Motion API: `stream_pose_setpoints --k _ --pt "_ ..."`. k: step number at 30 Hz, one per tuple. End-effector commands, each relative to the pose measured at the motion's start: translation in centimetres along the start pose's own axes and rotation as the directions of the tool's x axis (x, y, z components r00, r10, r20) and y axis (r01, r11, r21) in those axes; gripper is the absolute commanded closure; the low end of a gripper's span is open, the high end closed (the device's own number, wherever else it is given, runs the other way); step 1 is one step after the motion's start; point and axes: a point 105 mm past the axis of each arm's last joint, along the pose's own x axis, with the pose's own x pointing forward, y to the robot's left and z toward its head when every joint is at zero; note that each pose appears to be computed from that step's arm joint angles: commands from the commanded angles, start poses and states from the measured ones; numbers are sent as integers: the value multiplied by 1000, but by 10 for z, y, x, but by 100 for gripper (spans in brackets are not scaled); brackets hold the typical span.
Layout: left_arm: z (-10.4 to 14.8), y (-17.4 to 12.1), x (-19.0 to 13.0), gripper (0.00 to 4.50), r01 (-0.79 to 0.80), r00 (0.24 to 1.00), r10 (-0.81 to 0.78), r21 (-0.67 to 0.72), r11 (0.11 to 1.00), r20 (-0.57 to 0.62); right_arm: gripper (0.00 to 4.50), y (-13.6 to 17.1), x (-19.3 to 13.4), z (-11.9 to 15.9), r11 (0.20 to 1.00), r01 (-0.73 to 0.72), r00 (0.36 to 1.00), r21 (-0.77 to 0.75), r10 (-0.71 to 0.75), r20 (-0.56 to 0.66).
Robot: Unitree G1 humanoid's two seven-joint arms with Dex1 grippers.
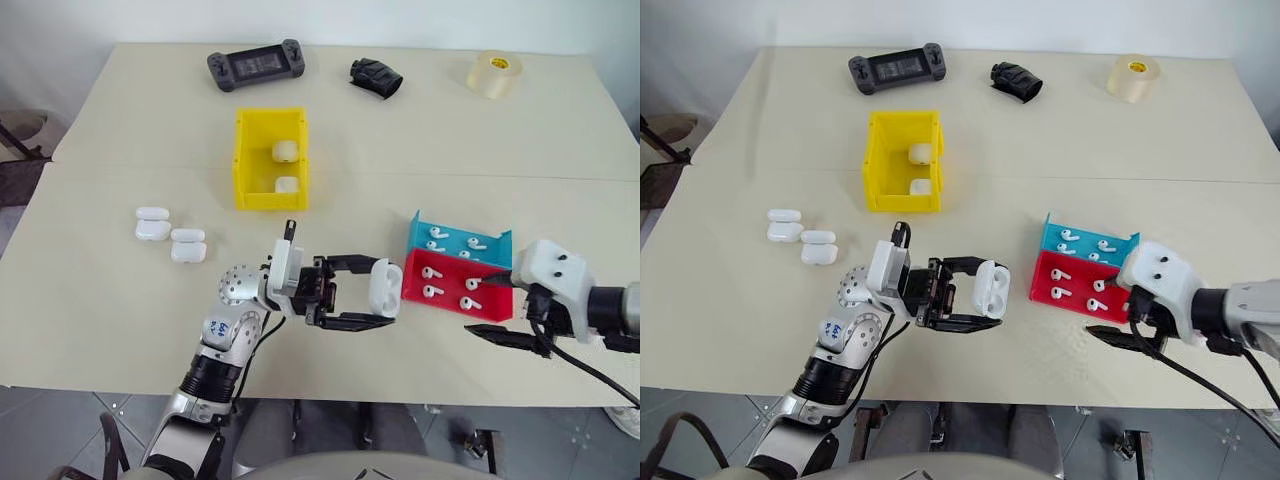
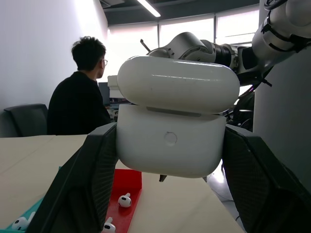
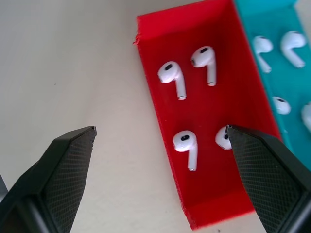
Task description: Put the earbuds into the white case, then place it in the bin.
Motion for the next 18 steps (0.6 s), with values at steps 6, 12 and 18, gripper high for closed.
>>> stream_pose_setpoints --k 6,12,18 --pt "10 -3 6 166 10 999 -11 28 1000 38 0 -5 16 -5 999 6 998 -51 -10 -62" --pt "11 -3 8 166 12 999 -13 29 999 44 0 -10 23 -10 997 12 995 -80 -20 -102" --pt "12 -3 10 166 16 999 -17 29 999 50 0 -15 28 -11 995 4 993 -100 -16 -115"
